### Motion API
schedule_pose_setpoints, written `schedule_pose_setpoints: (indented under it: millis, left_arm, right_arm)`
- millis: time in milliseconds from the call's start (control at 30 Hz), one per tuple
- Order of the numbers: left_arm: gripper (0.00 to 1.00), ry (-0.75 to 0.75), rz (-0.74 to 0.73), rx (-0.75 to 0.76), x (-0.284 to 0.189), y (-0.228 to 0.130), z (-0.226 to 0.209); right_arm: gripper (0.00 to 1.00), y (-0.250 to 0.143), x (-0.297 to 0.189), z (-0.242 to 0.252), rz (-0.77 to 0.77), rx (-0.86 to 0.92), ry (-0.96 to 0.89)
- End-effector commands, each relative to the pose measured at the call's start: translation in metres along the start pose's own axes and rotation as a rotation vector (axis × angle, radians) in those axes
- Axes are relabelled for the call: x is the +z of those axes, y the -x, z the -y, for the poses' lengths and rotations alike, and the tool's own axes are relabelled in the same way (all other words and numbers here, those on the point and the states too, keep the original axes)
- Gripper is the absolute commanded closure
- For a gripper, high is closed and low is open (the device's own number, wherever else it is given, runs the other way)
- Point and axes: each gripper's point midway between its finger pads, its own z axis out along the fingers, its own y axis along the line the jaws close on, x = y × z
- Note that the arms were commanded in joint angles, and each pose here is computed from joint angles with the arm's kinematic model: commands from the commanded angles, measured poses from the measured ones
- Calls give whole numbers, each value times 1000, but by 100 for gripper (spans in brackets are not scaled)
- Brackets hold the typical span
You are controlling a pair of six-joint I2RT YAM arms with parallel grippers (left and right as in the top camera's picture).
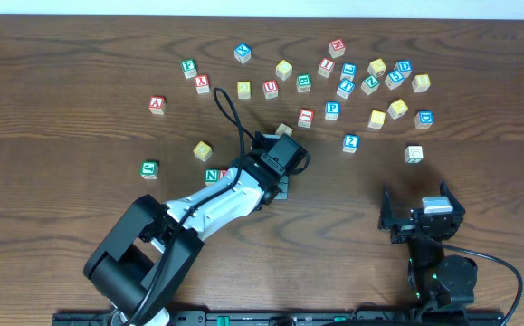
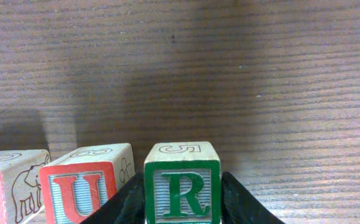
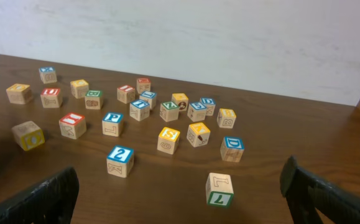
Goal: Spell out NEURIPS
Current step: 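Lower the green R block to the right of the U block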
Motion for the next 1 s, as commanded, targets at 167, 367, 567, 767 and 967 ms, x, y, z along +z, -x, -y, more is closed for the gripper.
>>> schedule_pose_setpoints:
  millis: [167,367,567,767,967]
  left_arm:
    - [63,14,-20,1,6,-6,-4]
    - [63,13,-19,1,6,-6,-4]
    - [62,10,-16,3,4,-4,-3]
    - [47,6,-12,10,0,-2,-3]
    - [51,7,-12,10,0,-2,-3]
  right_arm:
    - [1,-2,0,2,-5,16,-9]
    - [1,-2,0,2,-5,16,-9]
    - [1,-2,0,2,-5,15,-9]
    - [1,-2,0,2,-5,15,-9]
    - [1,-1,0,2,-5,16,-9]
